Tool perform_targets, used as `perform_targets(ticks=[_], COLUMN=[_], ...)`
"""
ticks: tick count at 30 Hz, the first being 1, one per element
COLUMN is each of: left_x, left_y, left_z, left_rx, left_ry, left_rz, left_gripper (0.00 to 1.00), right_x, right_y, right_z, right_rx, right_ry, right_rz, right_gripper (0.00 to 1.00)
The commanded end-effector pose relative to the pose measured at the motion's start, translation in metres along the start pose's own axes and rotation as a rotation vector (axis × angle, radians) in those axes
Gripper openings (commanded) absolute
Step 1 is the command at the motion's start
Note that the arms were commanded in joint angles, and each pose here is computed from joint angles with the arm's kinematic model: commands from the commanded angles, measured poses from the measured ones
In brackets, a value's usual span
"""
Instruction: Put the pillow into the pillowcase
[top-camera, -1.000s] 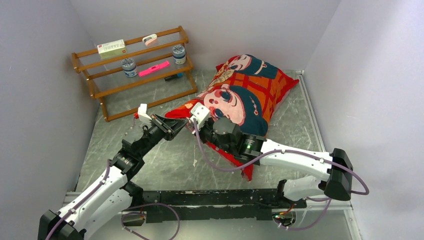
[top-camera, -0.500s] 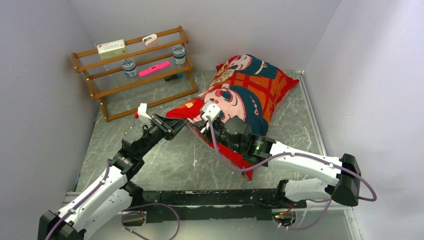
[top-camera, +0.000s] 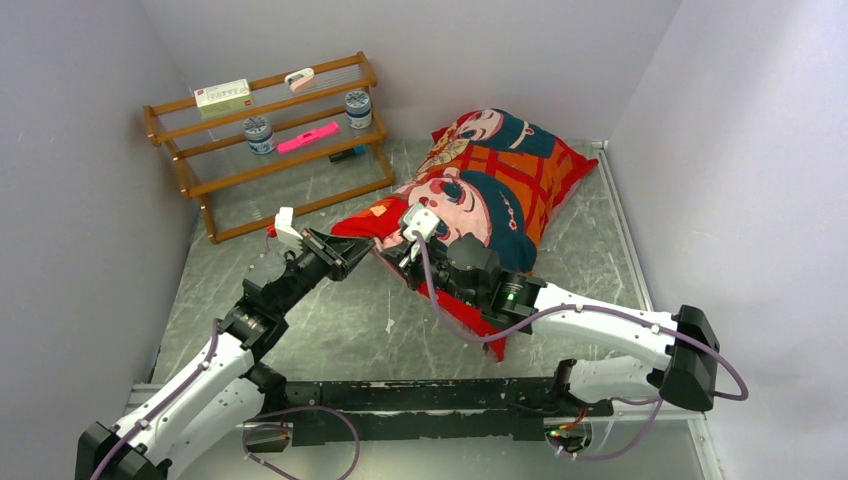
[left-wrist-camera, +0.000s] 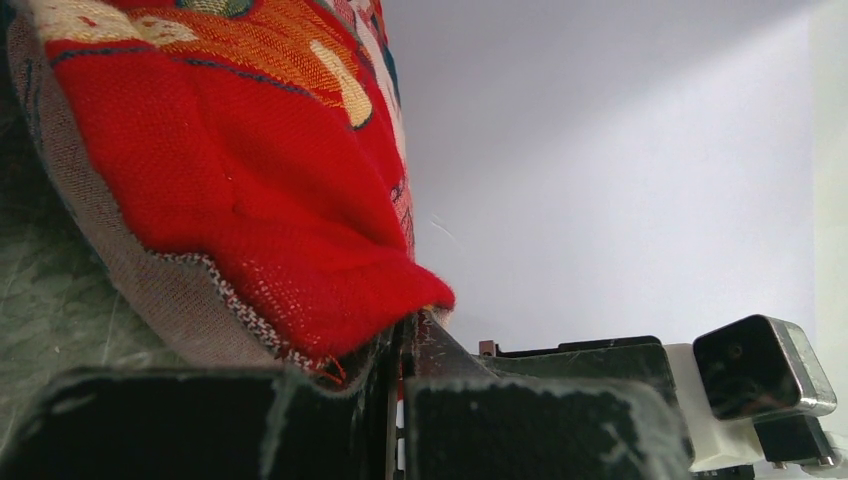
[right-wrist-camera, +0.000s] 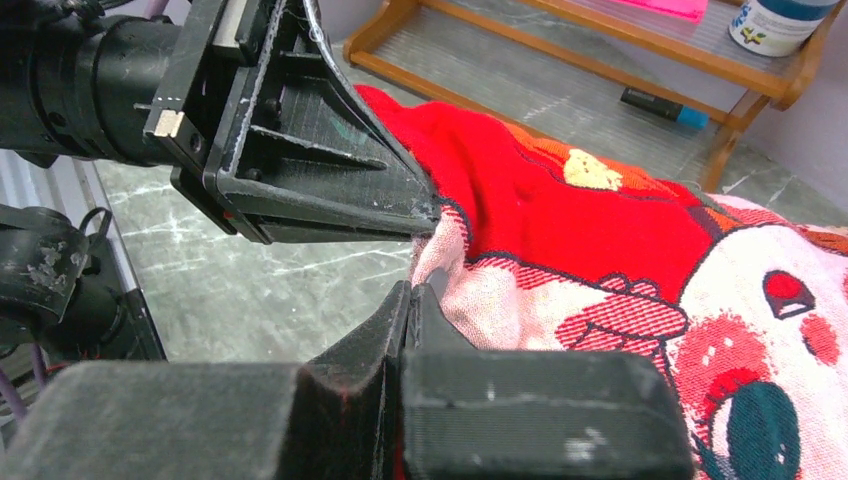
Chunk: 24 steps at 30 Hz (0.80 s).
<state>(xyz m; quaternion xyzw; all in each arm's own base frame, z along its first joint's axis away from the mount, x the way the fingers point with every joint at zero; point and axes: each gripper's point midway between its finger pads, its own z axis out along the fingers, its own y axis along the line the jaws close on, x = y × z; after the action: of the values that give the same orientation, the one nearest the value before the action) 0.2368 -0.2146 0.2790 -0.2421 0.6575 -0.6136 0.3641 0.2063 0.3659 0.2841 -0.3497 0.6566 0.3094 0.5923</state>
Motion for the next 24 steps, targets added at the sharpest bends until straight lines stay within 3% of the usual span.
perform_targets(ticks=[1,14,24], left_x=[-0.013,-0.013,-0.013], left_y=[-0.064,-0.066,-0.064], left_z=[-0.006,-0.006,-0.004], left_rx=[0.195,0.196,0.194], left_ry=[-0.047,-0.044,-0.044], left_rz=[0.029,0.024,0.022], left_gripper=[0.05,0.05,0.05], right_x=[-0.009,-0.002,-0.004], right_y=[0.003,-0.01,0.003], right_z=[0.005,0.001,0.004], right_rx=[-0.019,0.04,-0.031], right_ry=[-0.034,0.003,0.001], right_rz=[0.017,-0.063,-0.085], right_gripper=[0.0,0.0,0.0])
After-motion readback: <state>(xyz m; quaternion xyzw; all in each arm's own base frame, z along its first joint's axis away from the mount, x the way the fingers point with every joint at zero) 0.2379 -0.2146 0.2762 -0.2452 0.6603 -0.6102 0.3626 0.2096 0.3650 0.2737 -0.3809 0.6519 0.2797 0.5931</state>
